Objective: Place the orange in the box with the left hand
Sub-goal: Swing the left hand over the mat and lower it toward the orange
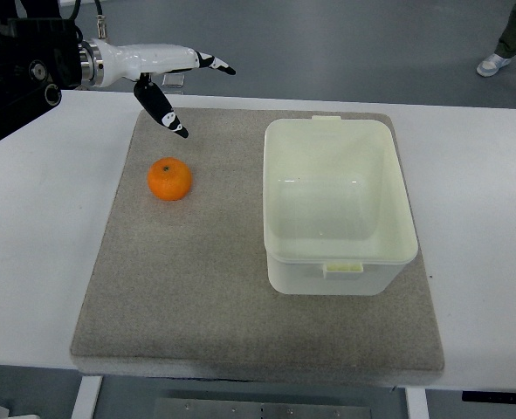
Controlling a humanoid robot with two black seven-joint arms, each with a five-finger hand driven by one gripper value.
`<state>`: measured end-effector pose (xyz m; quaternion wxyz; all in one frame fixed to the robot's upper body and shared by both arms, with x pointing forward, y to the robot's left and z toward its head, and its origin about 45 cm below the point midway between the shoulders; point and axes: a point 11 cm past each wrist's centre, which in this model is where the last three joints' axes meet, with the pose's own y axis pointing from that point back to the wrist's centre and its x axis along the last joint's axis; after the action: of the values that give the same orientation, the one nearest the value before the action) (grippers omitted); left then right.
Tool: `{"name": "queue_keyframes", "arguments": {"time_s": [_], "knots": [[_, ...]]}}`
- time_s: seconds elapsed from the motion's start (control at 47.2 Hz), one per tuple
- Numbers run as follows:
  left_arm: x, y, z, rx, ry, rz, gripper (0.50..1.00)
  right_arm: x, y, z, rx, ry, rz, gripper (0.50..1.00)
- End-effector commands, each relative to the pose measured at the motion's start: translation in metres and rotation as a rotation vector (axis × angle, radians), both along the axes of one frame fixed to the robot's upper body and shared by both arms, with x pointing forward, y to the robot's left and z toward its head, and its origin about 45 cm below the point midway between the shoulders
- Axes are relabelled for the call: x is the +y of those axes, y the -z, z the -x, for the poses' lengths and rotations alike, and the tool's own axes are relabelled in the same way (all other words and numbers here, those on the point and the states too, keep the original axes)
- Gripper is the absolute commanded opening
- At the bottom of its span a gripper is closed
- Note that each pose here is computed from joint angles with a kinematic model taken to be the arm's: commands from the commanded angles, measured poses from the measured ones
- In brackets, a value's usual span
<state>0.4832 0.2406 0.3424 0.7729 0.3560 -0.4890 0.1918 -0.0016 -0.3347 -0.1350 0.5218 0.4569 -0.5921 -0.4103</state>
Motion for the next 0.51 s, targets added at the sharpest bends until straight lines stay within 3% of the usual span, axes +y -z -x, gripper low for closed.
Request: {"name": "queue_keyframes", "arguments": {"time_s": [0.0,0.254,0.487], "knots": [[0.001,-0.001,0.006,-0.003,0.043,-0.011,0.981,0.0,0.0,0.0,0.0,0.0,0.0,0.944],[0.026,0.015,0.028,0.017,0.129,-0.184,0.971,0.0,0.0,0.0,0.0,0.0,0.0,0.944],[0.037,0.021,0.032,-0.002,0.15,-0.283,0.969,0.0,0.0,0.0,0.0,0.0,0.0,0.944]]}}
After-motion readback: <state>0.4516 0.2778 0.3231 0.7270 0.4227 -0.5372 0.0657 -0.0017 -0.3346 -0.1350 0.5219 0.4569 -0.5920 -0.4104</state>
